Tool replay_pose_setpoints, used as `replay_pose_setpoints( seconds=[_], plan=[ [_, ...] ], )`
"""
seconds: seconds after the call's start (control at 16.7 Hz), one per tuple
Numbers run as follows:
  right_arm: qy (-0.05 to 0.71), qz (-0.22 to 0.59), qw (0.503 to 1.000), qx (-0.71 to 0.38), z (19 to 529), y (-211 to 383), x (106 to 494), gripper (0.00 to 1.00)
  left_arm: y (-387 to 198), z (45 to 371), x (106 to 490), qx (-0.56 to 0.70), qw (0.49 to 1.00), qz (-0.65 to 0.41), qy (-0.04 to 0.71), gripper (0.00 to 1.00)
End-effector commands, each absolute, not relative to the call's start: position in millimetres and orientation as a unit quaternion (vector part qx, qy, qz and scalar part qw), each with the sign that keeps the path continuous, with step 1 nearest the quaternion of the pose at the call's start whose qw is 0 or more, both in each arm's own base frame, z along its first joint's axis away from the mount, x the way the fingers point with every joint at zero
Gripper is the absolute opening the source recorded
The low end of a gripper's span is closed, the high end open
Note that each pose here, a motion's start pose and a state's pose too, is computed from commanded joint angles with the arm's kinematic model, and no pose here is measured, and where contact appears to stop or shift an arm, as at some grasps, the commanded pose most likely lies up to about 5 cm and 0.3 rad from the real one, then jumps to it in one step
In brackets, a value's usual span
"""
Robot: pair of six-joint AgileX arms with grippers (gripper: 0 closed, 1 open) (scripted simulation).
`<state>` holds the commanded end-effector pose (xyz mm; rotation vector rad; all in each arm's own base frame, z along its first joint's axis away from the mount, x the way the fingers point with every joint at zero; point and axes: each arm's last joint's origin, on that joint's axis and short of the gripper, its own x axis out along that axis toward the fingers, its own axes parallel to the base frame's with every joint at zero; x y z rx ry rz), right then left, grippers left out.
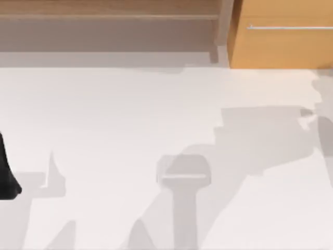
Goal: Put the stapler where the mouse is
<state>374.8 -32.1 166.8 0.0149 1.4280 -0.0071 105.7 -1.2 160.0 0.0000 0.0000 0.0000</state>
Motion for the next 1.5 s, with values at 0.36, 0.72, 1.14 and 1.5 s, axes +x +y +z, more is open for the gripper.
replay_pose_setpoints(
  seconds=[0.36, 0.72, 1.14, 1.5],
  plan=[
    [0.706, -0.011, 0.708, 0.006, 136, -33, 363, 0.0, -1, 160, 106, 0.0, 1.0, 0.0, 0.0, 1.0],
    [0.706, -0.011, 0.708, 0.006, 136, -33, 363, 0.23, -1, 160, 106, 0.0, 1.0, 0.0, 0.0, 1.0],
    [0.706, -0.011, 0.708, 0.006, 136, -33, 363, 0.75, -1, 160, 106, 0.0, 1.0, 0.0, 0.0, 1.0],
    [0.706, -0.011, 0.708, 0.006, 136, -33, 363, 1.0, -1, 160, 106, 0.0, 1.0, 0.0, 0.0, 1.0]
  ],
)
